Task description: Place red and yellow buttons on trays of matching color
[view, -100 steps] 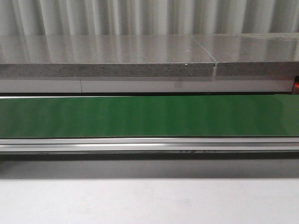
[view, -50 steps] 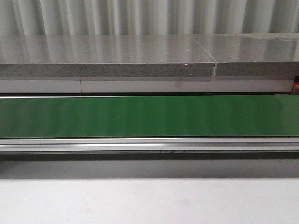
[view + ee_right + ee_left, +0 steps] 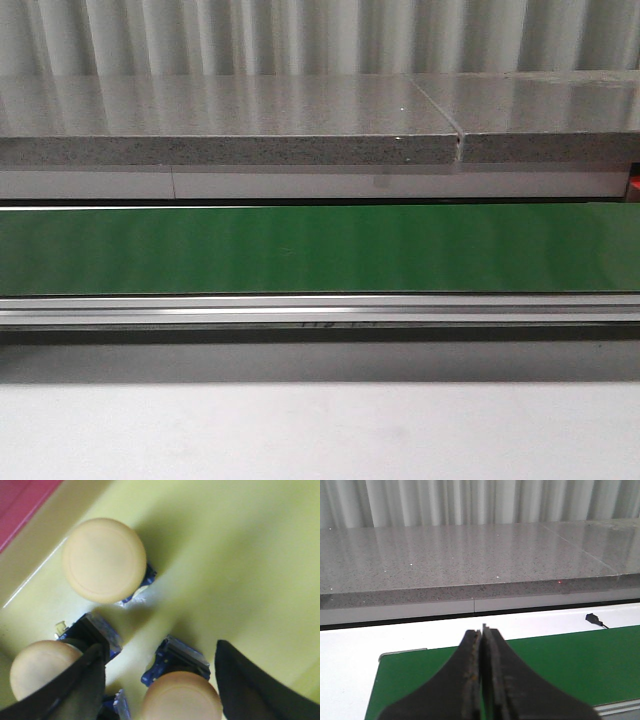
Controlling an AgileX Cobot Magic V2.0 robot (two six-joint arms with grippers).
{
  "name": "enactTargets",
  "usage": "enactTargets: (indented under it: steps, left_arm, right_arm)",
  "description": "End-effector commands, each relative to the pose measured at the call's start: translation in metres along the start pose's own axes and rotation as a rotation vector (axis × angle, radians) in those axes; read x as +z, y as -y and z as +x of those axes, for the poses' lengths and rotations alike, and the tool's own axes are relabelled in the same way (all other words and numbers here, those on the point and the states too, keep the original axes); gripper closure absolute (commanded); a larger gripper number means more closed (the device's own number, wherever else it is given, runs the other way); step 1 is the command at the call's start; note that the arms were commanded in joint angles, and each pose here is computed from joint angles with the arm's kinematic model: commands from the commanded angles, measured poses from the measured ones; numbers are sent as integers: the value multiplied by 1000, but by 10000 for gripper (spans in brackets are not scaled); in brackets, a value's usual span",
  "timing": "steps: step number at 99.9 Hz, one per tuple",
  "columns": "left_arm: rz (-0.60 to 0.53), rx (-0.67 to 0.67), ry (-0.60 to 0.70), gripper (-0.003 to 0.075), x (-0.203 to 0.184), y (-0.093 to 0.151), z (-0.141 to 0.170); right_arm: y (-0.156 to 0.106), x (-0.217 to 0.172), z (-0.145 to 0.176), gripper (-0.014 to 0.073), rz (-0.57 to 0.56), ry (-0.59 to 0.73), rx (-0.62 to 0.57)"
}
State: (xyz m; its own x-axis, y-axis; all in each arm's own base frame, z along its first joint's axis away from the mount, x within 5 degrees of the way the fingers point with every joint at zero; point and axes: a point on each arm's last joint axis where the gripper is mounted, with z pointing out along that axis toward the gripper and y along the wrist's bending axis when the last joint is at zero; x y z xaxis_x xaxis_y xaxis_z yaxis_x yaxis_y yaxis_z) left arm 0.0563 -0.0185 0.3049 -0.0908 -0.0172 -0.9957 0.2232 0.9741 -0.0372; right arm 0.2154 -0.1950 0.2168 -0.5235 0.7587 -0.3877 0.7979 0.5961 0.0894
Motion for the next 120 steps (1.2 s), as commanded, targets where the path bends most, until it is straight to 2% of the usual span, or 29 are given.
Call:
enactTargets:
  steps: [1,24,38,64,77,95,120]
  left_arm:
    - [-13,-10,81,740,-1,-1,-14]
    - [-13,-10,81,740,-1,-1,-14]
    - [-13,-10,81,740,-1,-1,-14]
    - [-13,-10,81,740,-1,-1,-14]
    - [-13,-10,81,740,-1,-1,-14]
    - [-13,-10,81,740,-1,-1,-14]
    - [-13,-10,81,740,-1,-1,-14]
  right_arm:
    - [1,-24,-9,114,-10,102,0]
    - [-1,-59,-7,116,-39,202,-1]
    - [-17,-94,3,116,-109,300,-45]
    - [-62,-166,47,117,-323,487,-313]
    - [-73,-194,77,117,-443,564,-468]
    - [-68,-208,116,117,-583,647,-587]
    - [-39,-198,159,125,-659,682,-655]
